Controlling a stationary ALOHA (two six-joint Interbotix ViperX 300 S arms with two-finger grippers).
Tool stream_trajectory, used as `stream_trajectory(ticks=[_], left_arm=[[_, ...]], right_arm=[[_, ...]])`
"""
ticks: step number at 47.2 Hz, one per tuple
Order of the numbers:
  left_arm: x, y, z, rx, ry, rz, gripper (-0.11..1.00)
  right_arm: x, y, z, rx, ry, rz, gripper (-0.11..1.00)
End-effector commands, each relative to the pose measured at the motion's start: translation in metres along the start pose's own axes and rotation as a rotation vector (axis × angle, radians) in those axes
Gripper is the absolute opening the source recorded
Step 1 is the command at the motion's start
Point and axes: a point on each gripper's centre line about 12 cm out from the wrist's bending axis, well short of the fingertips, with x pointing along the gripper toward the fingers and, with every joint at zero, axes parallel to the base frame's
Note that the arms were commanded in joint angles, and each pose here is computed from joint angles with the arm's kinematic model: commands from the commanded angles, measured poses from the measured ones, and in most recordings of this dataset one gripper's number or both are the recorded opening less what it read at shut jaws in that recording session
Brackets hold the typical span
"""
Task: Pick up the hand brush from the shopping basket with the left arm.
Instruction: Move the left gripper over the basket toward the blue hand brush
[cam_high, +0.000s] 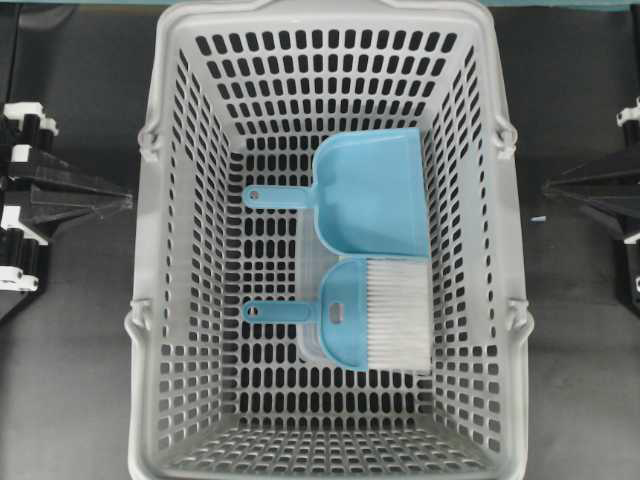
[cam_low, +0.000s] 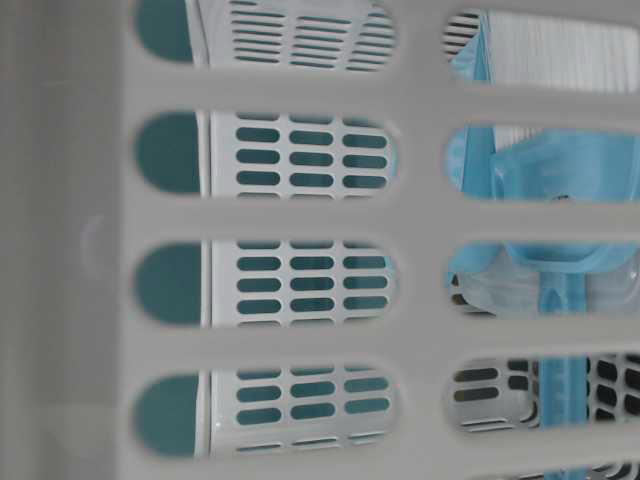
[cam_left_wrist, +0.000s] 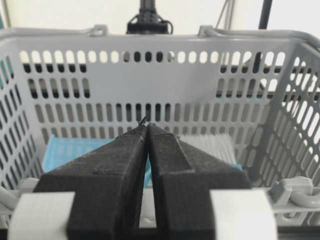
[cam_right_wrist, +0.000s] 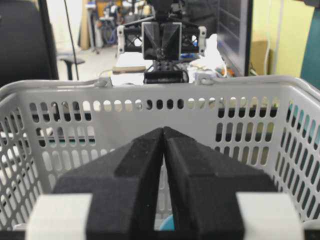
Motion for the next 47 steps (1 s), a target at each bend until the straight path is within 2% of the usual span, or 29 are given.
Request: stream_trajectory(ticks=[1,7,14,21,29,39,42,47], left_arm=[[0.008,-0.005,0.024,-0.004,0.025,-0.028,0.06],[0.019,-0.006,0.038,-0.04,0.204,-0.02,0.0],[0.038,-0.01,0.051,-0.034,0.381,-0.029,0.0],[0.068,-0.016,0.058,-0.026,0.568,-0.034,0.0],[0.108,-0.021,0.054,-0.009,0.797,-0.03,0.0],[0.152,-0.024,0.04,-0.003,0.962,-0.019,0.0],[0.16,-0.025,0.036,-0.002,0.99,-0.016,0.0],[0.171,-0.025,0.026,0.003,1.016,-0.016,0.0]], right_arm=[[0.003,0.001,0.012,0.009,-0.032,0.002,0.0],[-0.001,0.001,0.02,0.026,0.002,0.002,0.0],[-0.008,0.001,0.02,0.028,0.094,0.003,0.0],[-0.017,0.001,0.025,0.028,0.137,0.004,0.0],[-0.026,0.001,0.024,0.028,0.184,0.005,0.0],[-0.031,0.001,0.022,0.026,0.2,0.005,0.01],[-0.032,0.002,0.022,0.02,0.198,0.007,0.06],[-0.034,0.001,0.02,0.029,0.2,0.005,0.28]])
